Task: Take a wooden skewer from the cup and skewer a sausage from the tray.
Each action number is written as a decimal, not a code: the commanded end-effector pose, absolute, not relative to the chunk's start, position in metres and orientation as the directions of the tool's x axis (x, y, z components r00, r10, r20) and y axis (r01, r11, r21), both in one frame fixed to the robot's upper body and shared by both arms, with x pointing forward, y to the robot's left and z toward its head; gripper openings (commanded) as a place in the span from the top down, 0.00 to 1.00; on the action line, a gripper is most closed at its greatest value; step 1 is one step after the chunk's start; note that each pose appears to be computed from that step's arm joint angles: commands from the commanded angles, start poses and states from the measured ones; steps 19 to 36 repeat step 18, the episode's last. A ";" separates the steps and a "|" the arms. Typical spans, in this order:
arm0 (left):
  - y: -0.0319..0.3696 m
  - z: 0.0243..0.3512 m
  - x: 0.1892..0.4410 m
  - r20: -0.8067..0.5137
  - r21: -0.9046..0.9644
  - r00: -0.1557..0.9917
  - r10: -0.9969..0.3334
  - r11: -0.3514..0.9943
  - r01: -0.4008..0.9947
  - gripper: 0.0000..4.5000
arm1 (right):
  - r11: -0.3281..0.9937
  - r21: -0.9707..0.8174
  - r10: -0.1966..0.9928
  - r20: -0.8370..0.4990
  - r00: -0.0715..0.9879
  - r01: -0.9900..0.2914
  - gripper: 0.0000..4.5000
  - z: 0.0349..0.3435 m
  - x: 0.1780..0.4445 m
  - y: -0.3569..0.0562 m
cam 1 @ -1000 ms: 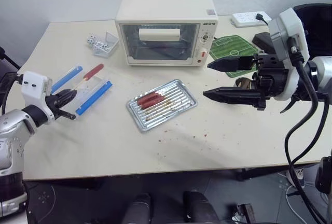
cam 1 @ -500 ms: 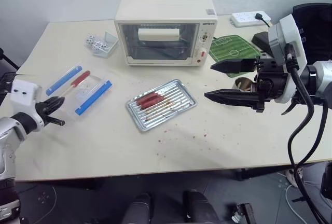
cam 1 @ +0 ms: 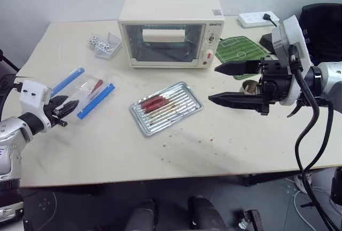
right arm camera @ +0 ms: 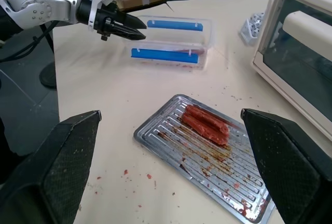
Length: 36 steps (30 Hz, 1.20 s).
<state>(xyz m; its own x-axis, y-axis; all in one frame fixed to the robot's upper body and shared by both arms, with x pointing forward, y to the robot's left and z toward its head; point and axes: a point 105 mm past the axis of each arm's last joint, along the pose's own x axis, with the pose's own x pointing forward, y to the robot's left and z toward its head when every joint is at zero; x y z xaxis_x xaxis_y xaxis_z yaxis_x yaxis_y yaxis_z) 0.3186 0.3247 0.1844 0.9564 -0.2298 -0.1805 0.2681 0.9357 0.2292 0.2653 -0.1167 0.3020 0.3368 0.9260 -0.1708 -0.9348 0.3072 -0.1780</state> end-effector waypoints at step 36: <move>0.363 0.241 0.217 -0.160 0.134 0.943 -0.291 0.940 0.313 0.05 | 0.298 -0.230 0.924 -0.175 0.341 -0.926 0.00 0.310 0.266 -0.133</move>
